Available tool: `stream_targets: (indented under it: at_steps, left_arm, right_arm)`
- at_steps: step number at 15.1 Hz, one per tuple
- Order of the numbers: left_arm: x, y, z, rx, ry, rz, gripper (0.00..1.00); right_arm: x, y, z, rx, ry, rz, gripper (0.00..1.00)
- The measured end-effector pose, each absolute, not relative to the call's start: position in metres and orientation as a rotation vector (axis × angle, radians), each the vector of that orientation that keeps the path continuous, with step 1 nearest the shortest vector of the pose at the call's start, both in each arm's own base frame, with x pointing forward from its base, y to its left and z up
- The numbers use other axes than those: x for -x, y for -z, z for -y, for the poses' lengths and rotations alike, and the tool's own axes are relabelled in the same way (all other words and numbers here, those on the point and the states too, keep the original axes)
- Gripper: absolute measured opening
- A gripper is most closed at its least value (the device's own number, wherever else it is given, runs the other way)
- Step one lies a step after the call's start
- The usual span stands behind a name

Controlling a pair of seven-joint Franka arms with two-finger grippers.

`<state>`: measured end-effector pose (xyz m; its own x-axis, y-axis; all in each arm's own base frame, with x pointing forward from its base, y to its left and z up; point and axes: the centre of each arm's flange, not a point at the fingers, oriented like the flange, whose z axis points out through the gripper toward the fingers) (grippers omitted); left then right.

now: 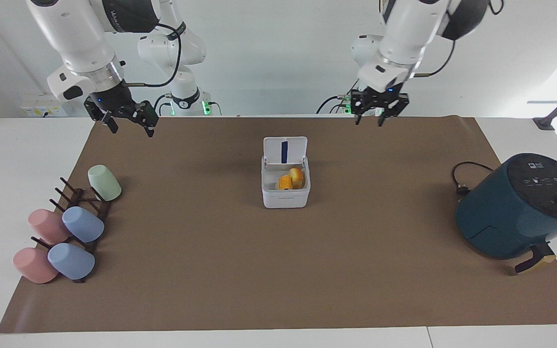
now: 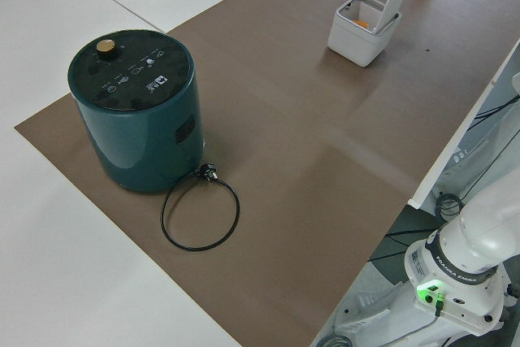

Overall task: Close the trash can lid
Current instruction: 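Reach the left gripper toward the open lid of the white bin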

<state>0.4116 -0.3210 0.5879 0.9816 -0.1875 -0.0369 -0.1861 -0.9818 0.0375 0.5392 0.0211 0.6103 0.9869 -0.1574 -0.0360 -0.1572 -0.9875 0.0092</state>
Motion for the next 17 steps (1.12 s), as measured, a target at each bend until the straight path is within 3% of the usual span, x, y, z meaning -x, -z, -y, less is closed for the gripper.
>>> stream_targets:
  at_steps: [3, 6, 8, 13, 17]
  left_arm:
    - [-0.361, -0.563, 0.373, -3.082, 0.048, 0.311, 0.01]
    - [-0.333, -0.532, 0.405, -3.067, 0.020, 0.287, 0.01]
    - [-0.337, -0.516, 0.415, -3.053, -0.002, 0.252, 0.01]
    - [-0.382, -0.488, 0.416, -3.013, -0.061, 0.145, 0.01]
    - [-0.424, -0.496, 0.402, -2.991, -0.103, 0.040, 0.01]
  right_arm:
    - [-0.539, -0.610, -0.021, -3.125, 0.057, 0.247, 1.00]
    - [-0.539, -0.610, -0.021, -3.125, 0.057, 0.247, 1.00]
    - [-0.539, -0.610, -0.021, -3.125, 0.057, 0.247, 1.00]
    - [-0.539, -0.610, -0.021, -3.125, 0.057, 0.247, 1.00]
    - [-0.539, -0.610, -0.021, -3.125, 0.057, 0.247, 1.00]
